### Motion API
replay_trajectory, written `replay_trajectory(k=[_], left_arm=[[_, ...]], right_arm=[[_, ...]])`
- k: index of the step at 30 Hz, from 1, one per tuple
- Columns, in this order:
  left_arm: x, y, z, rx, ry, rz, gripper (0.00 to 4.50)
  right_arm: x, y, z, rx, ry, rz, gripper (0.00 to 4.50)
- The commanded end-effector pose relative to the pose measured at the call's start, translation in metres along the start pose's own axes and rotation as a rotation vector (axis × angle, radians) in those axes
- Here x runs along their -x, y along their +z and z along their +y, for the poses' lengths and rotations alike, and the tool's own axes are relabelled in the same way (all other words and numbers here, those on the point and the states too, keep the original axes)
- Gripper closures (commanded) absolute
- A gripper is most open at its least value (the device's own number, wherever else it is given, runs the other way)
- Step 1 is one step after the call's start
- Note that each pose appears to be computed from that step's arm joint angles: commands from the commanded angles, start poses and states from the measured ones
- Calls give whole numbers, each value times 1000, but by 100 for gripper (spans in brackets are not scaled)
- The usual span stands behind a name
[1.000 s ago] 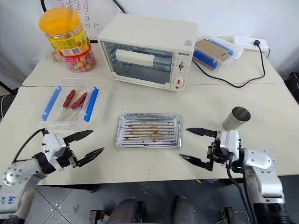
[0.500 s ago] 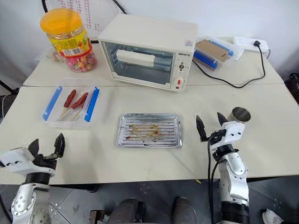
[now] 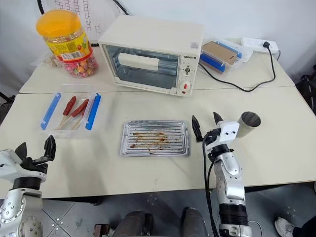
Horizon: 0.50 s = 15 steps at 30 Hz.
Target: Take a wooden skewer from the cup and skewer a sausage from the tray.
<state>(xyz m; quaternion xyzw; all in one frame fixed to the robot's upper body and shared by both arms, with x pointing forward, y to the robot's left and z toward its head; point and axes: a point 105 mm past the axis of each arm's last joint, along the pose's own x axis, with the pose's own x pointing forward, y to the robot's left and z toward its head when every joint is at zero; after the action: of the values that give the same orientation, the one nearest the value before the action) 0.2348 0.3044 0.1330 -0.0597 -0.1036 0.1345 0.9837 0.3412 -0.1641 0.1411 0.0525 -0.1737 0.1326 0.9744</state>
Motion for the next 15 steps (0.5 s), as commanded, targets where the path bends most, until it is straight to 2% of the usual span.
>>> replay_trajectory(k=[1, 8, 15], left_arm=[[3, 12, -14, -23, 1, -88, 1], [2, 14, -16, -88, 78, -108, 1], [1, 17, -19, -75, 108, -116, 1]], right_arm=[[-2, 7, -13, 46, 10, -37, 0], [-10, 3, -28, 39, -24, -53, 0], [-17, 4, -22, 27, 16, -52, 0]])
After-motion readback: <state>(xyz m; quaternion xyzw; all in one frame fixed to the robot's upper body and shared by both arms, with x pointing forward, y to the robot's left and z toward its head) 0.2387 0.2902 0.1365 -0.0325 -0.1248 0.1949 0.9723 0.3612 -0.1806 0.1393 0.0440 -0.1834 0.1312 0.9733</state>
